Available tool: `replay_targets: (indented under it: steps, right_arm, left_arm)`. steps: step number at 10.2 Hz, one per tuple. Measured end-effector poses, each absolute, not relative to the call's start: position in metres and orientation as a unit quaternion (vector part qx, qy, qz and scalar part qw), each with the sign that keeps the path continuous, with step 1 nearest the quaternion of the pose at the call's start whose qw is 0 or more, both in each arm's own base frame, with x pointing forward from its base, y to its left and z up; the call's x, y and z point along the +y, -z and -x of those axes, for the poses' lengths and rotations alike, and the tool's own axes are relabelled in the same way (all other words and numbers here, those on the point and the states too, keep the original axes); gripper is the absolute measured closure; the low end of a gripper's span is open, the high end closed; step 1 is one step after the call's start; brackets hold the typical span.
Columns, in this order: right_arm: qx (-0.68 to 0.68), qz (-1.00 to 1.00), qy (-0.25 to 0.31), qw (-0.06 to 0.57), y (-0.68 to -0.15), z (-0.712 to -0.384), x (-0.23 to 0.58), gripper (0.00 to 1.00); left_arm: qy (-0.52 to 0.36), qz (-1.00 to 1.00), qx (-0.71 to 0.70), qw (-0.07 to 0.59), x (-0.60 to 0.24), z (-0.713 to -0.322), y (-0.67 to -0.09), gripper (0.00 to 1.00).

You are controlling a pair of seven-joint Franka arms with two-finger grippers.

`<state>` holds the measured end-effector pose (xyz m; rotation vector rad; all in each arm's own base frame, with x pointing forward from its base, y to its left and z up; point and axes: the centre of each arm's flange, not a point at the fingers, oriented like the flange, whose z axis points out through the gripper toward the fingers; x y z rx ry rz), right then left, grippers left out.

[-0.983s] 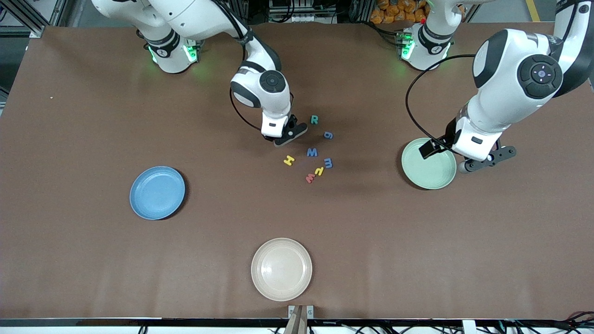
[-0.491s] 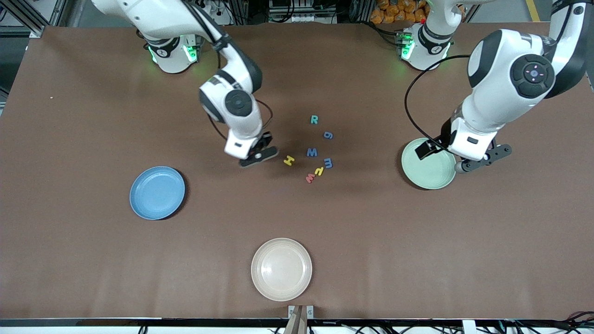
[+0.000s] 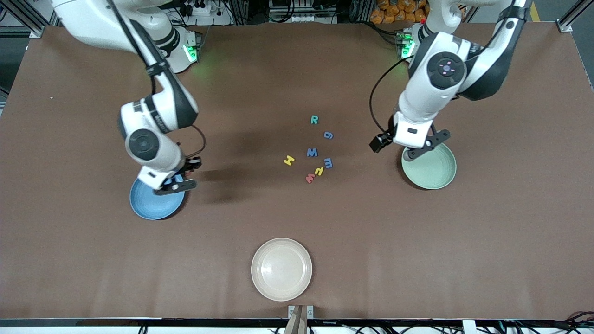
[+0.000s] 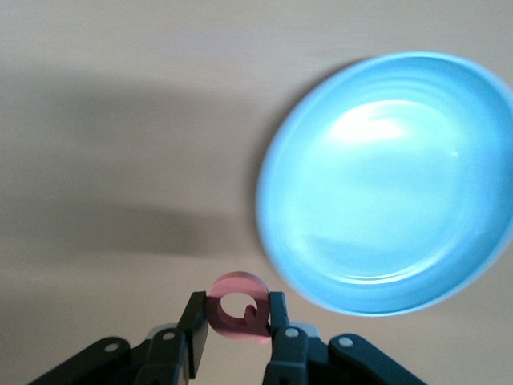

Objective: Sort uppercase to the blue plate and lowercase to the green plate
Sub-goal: 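Release the pink letter on the blue plate while the left gripper reaches the letters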

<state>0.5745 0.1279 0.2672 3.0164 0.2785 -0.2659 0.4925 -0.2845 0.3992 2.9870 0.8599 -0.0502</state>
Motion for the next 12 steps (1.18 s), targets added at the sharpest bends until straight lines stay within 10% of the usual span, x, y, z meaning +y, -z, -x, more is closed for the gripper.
replay_targets:
  steps: [6, 11, 12]
  right_arm:
    - [0.036, -0.995, 0.081, 0.046, -0.241, -0.610, 0.039, 0.64]
    - [0.060, -0.997, 0.010, 0.044, -0.293, -0.641, 0.003, 0.00]
    - [0.057, -0.997, -0.011, 0.045, -0.320, -0.644, 0.001, 0.00]
  left_arm:
    - [0.033, -0.924, 0.377, 0.043, -0.389, -0.441, -0.314, 0.00]
    - [0.032, -0.908, 0.416, 0.045, -0.421, -0.422, -0.250, 0.00]
    - [0.035, -0.907, 0.419, 0.042, -0.420, -0.422, -0.242, 0.00]
